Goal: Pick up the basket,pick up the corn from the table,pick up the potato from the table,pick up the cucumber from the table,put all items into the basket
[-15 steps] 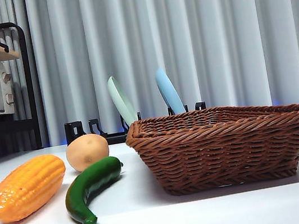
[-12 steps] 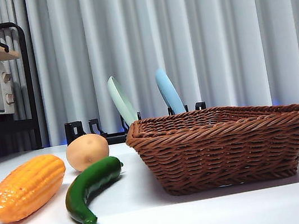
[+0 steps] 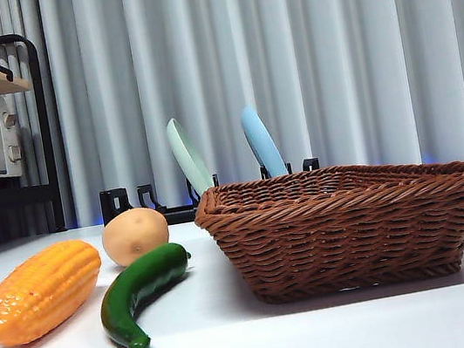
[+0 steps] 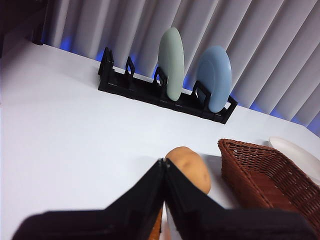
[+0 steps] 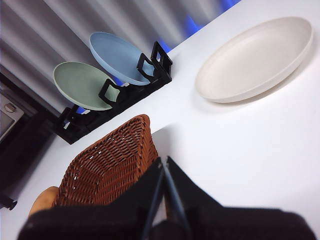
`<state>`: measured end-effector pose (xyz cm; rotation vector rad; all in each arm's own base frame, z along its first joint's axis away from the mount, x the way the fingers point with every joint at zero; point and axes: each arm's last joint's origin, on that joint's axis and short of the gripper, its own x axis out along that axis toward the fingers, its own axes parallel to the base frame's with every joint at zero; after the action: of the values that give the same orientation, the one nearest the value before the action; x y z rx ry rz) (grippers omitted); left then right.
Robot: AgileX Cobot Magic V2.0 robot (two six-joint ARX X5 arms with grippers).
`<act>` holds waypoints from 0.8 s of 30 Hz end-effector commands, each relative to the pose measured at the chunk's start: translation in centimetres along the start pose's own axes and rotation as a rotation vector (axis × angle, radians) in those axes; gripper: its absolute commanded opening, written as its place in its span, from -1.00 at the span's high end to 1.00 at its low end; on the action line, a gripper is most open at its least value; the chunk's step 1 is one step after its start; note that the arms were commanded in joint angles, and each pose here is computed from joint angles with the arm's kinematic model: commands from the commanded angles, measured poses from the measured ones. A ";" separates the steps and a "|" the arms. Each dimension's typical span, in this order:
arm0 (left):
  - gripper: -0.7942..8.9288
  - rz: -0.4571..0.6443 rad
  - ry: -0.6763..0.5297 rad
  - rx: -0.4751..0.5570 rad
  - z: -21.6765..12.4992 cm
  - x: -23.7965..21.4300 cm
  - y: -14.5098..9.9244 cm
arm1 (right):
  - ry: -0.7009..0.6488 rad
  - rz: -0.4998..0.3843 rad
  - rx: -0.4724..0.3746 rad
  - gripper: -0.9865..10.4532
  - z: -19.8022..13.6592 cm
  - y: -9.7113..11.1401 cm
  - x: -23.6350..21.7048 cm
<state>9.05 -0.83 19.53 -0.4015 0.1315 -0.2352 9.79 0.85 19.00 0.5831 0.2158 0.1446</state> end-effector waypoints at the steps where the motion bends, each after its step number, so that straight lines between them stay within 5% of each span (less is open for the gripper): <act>1: 0.85 0.011 0.018 0.001 1.1 0.2 -0.4 | 0.013 0.003 -0.034 0.85 1.3 0.8 0.2; 13: 0.85 -0.054 0.198 0.039 7.4 3.3 -2.5 | 0.198 0.083 -0.176 0.84 7.1 4.4 4.2; 24: 0.84 -0.196 0.492 0.001 9.5 7.7 -2.9 | 0.526 0.168 -0.279 0.82 9.7 5.8 8.8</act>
<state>17.42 -1.82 28.72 -0.3744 0.5754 -0.5022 20.04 2.18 28.69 0.3327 0.6488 0.4566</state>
